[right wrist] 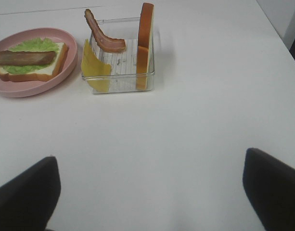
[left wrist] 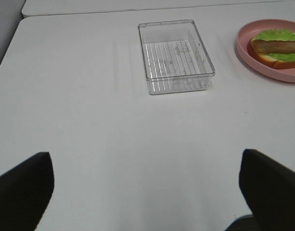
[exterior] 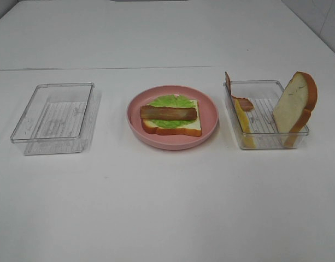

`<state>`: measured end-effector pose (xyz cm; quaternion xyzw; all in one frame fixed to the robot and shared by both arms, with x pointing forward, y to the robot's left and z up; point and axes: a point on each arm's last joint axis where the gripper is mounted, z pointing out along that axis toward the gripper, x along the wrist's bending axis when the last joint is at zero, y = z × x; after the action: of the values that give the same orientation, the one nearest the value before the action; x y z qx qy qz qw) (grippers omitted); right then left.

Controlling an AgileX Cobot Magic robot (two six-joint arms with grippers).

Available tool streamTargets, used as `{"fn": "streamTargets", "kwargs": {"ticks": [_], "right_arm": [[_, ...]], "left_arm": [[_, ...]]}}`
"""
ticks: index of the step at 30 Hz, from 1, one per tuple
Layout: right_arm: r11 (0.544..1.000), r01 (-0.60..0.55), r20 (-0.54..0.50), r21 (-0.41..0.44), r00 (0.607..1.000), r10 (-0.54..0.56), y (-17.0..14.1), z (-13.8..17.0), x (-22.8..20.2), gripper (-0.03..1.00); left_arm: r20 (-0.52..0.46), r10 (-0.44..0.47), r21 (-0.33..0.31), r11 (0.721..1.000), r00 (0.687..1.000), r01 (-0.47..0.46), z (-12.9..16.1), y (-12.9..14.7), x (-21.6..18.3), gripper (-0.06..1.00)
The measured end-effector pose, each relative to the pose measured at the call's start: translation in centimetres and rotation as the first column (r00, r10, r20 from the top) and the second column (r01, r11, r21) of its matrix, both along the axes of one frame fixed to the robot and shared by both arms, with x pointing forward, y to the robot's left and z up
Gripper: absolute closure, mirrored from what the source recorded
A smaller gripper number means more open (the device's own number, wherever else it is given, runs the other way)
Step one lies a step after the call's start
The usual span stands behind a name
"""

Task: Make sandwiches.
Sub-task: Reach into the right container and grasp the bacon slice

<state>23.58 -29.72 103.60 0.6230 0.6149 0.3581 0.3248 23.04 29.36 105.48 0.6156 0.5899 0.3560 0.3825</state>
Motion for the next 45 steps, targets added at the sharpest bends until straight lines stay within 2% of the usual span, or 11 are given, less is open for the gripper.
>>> {"fn": "streamTargets", "kwargs": {"ticks": [12,14,16,19,20,23,25,27,31,33,45], "right_arm": [[1.0,0.006,-0.004,0.009,1.0,-0.006,0.0,0.0,0.1,0.01],[1.0,0.013,-0.034,0.018,0.999,-0.012,0.0,0.0,0.5,0.01],[0.998,0.044,-0.147,0.048,0.989,-0.036,0.1,0.7,2.2,0.01],[0.997,0.054,-0.174,0.056,0.984,-0.043,0.1,1.0,2.7,0.01],[0.996,0.063,-0.23,0.058,0.972,-0.048,0.1,1.6,4.0,0.01],[0.995,0.076,-0.297,0.062,0.953,-0.055,0.2,2.8,6.5,0.01],[0.995,0.079,-0.308,0.062,0.95,-0.056,0.2,3.3,7.4,0.01],[0.995,0.082,-0.352,0.057,0.934,-0.057,0.3,5.3,11.1,0.01],[0.995,0.085,-0.404,0.051,0.913,-0.057,0.3,6.2,14.4,0.01],[0.995,0.086,-0.437,0.051,0.898,-0.055,0.5,7.1,17.8,0.01],[0.997,0.005,-0.567,0.076,0.822,0.039,1.4,8.0,29.5,0.01]], "left_arm": [[0.0,0.0,0.0,1.0,1.0,0.0,0.0,0.0,0.0,-0.05],[0.0,0.0,0.0,1.0,1.0,0.0,0.0,0.0,0.0,-0.05],[0.0,0.0,0.0,1.0,1.0,0.0,0.0,0.0,0.0,-0.05],[0.0,0.0,0.0,1.0,1.0,0.0,0.0,0.0,0.0,-0.05],[0.0,0.0,0.0,1.0,1.0,0.0,0.0,0.0,0.0,-0.05],[0.0,0.0,0.0,1.0,1.0,0.0,0.0,0.0,0.0,-0.05],[0.001,0.0,0.0,1.0,1.0,0.0,0.0,0.0,0.0,-0.05],[0.001,0.0,0.0,1.0,1.0,0.0,0.0,0.0,0.0,-0.05],[0.001,0.0,0.0,1.0,1.0,0.0,0.0,0.0,0.0,-0.05],[0.001,0.0,0.0,1.0,1.0,0.0,0.0,0.0,0.0,-0.05],[0.001,0.0,0.0,1.0,1.0,0.0,0.0,0.0,0.0,-0.05]]}}
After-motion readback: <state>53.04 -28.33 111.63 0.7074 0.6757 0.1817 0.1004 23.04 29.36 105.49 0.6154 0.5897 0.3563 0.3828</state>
